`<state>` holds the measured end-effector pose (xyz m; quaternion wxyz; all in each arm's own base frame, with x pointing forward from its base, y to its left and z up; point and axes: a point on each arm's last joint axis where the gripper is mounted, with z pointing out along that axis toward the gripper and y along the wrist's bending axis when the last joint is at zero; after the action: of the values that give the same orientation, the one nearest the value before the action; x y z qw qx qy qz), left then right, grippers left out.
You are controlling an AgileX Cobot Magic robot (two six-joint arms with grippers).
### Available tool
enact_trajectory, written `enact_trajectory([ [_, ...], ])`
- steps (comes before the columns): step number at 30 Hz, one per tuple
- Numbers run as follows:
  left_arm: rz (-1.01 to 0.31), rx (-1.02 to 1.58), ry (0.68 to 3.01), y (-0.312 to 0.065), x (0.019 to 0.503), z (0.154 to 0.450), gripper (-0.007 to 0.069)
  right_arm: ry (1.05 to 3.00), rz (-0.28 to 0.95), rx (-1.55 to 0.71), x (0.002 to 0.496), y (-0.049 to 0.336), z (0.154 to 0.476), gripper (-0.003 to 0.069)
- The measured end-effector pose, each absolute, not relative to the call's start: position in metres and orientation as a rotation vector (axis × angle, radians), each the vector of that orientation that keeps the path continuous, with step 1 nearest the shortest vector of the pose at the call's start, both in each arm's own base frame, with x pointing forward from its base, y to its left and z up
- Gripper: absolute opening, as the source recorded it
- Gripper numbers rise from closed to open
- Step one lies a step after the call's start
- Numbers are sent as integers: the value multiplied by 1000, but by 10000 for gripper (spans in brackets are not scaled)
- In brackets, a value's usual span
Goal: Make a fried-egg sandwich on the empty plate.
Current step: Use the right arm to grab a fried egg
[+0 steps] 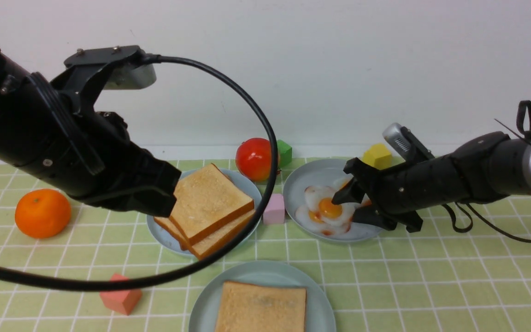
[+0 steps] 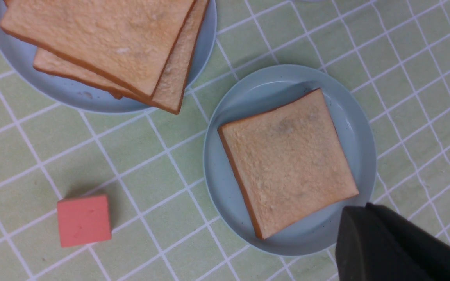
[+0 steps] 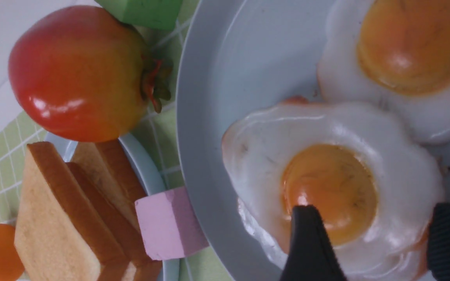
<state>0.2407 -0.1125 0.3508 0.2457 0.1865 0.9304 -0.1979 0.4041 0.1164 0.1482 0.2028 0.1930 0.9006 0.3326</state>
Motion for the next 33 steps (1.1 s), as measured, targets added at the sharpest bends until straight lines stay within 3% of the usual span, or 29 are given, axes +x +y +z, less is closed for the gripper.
enact_trajectory([
  [13,-540,509,2540,-113,241,351,-13,2491,914,597,409,96,148,418],
  [24,-538,511,2577,-115,247,342,-13,2490,1007,729,414,103,130,408],
  [28,-536,511,2576,-115,247,342,-13,2492,1009,739,414,103,128,363],
  [33,-536,514,2581,-115,247,342,-13,2498,999,738,414,102,126,187],
])
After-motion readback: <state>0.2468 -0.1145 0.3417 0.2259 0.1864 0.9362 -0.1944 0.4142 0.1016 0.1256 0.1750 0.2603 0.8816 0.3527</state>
